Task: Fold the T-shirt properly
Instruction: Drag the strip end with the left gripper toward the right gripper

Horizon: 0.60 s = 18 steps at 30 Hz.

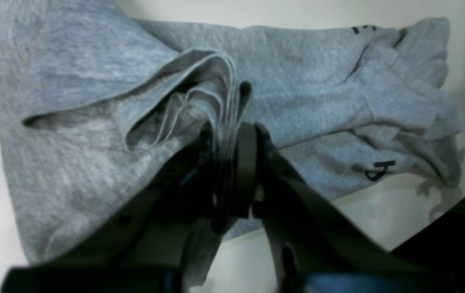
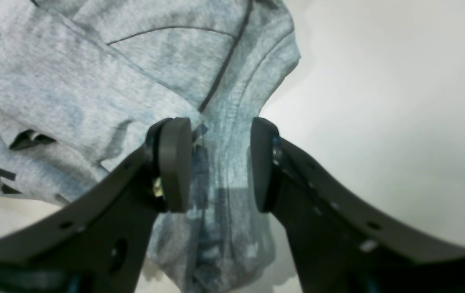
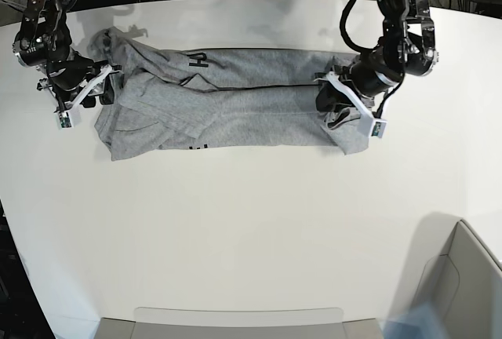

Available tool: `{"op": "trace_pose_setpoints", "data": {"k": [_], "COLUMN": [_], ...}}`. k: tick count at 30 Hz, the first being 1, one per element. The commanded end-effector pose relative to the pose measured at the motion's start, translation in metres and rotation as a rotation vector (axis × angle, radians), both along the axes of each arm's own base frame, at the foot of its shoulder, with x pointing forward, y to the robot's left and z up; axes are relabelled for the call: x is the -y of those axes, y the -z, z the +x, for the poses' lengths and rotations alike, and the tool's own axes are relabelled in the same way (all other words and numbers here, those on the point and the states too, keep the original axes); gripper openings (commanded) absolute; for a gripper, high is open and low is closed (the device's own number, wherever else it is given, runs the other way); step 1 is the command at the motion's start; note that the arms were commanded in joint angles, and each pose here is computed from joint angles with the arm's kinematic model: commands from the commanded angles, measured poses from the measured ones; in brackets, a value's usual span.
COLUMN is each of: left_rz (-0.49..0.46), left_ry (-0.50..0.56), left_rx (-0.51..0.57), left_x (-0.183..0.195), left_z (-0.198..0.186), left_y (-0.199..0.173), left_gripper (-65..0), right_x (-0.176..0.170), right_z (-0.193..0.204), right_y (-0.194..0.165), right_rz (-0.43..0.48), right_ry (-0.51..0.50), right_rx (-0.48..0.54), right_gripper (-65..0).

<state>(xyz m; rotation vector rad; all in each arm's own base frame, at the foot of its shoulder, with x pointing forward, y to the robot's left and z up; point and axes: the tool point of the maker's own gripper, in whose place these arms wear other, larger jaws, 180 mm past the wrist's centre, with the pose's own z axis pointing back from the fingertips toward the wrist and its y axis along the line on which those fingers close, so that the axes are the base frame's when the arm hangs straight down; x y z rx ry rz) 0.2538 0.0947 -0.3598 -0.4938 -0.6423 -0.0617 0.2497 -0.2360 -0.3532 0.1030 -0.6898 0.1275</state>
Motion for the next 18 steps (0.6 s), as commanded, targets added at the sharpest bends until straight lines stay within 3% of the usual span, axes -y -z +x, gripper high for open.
{"op": "trace_pose_setpoints", "data": {"k": [1, 7, 18], "left_rz": [0.008, 0.113, 0.052], "left_ry": [0.027, 0.076, 0.104], "left_rx": [0.042, 0.087, 0.107], "left_x": [0.010, 0.038, 0.071], "left_z": [0.008, 0.014, 0.015], "left_y": [-0.009, -0.004, -0.012], "left_gripper": [-65.0, -65.0, -65.0], "right_x": [0.002, 0.002, 0.002], "right_z": [0.008, 0.008, 0.005], "right_y": [-0.012, -0.012, -0.011], "right_rz": [-0.009, -0.009, -0.009], "right_ry": [-0.013, -0.013, -0.013], "right_rx": [0.045, 0.045, 0.039], "right_gripper": [-40.7, -40.7, -40.7]}}
